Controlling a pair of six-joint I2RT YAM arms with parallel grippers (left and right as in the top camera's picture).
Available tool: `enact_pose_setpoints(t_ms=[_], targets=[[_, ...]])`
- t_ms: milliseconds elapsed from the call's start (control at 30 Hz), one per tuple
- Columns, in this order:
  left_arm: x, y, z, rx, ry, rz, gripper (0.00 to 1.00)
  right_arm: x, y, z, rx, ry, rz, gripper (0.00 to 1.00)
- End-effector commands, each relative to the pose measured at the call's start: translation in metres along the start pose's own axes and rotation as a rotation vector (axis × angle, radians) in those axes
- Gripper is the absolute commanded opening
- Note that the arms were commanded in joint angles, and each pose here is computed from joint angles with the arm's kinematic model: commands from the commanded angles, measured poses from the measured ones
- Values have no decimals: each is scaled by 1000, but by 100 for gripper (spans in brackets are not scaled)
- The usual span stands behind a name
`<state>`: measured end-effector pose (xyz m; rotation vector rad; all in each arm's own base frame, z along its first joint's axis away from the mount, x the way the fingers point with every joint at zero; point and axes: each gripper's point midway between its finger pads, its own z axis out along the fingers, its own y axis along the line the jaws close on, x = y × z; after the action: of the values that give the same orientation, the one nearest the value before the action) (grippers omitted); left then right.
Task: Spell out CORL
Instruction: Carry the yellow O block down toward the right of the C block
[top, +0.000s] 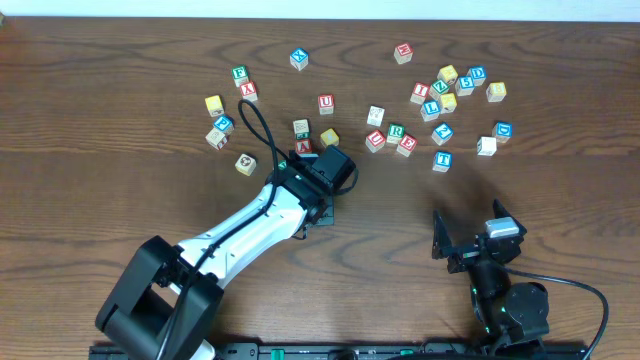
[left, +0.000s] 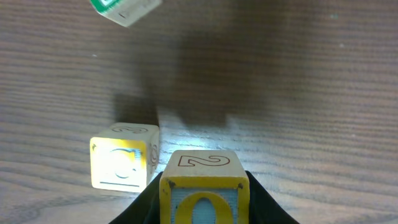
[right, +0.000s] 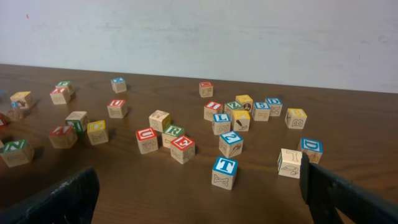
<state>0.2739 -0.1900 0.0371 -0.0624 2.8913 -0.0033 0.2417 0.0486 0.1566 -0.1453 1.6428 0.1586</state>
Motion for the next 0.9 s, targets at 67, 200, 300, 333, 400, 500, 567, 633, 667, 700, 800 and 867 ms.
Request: enact_pose_setpoints(t_ms=[67, 200, 300, 333, 400, 500, 567, 633, 667, 700, 800, 867], targets=[[11, 3, 9, -11, 55, 34, 8, 0, -1, 0, 2, 0, -7, 99], [17, 7, 13, -23, 69, 44, 8, 0, -1, 0, 2, 0, -7, 99], [21, 10, 15, -31, 78, 45, 7, 0, -1, 0, 2, 0, -7, 99], [21, 10, 15, -31, 79, 47, 8, 0, -1, 0, 2, 0, -7, 99], [21, 10, 15, -29, 77, 55, 8, 0, -1, 0, 2, 0, -7, 99], [20, 9, 15, -27, 74, 55, 8, 0, -1, 0, 2, 0, -7, 99], [19, 9, 16, -24, 71, 55, 8, 0, -1, 0, 2, 0, -7, 99], [19, 8, 16, -22, 68, 54, 8, 0, -1, 0, 2, 0, -7, 99], [20, 8, 17, -20, 67, 54, 8, 0, -1, 0, 2, 0, -7, 99], [20, 9, 18, -20, 67, 54, 8, 0, -1, 0, 2, 0, -7, 99], [24, 11, 23, -21, 67, 54, 8, 0, -1, 0, 2, 0, -7, 99], [25, 12, 25, -20, 66, 54, 8, 0, -1, 0, 2, 0, -7, 99]])
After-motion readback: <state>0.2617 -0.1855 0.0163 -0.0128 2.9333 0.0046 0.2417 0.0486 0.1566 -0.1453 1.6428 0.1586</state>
